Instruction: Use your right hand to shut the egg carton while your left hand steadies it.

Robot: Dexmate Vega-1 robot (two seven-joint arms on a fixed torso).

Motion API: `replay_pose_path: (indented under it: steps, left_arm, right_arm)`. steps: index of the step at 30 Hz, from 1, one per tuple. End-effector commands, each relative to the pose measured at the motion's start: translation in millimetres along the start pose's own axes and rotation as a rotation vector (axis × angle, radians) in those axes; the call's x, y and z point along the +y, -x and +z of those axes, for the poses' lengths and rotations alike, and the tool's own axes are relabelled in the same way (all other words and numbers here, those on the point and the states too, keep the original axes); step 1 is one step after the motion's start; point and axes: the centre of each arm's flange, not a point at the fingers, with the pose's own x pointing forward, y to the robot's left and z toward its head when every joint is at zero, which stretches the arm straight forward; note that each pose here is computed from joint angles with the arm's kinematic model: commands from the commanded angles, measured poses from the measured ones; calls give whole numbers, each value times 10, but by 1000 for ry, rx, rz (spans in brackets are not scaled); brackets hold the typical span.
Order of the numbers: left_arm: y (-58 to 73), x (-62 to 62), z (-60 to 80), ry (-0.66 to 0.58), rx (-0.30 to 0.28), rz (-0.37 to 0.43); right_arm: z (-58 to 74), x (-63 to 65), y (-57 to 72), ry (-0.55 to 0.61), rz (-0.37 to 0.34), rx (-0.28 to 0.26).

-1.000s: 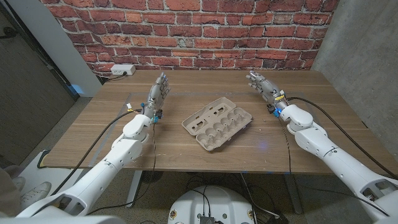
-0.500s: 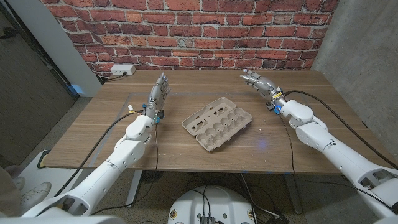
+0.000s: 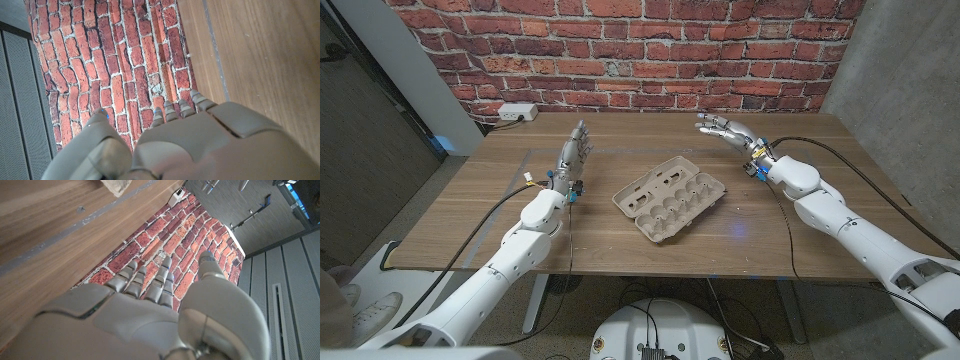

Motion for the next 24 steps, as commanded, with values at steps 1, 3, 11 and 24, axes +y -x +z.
replay_pose_path:
  steps: [1, 3, 11, 24]
  left_arm:
    - [70, 34, 77, -10, -18, 7]
    - [94, 39, 78, -12, -15, 4]
    - [139, 55, 90, -16, -8, 11]
    - [146, 62, 73, -14, 2, 15]
  right_arm:
    - [167, 86, -98, 189, 54, -26]
    - [197, 106, -120, 232, 63, -27]
    - [261, 145, -276, 334, 104, -29]
    - [345, 195, -383, 529, 155, -37]
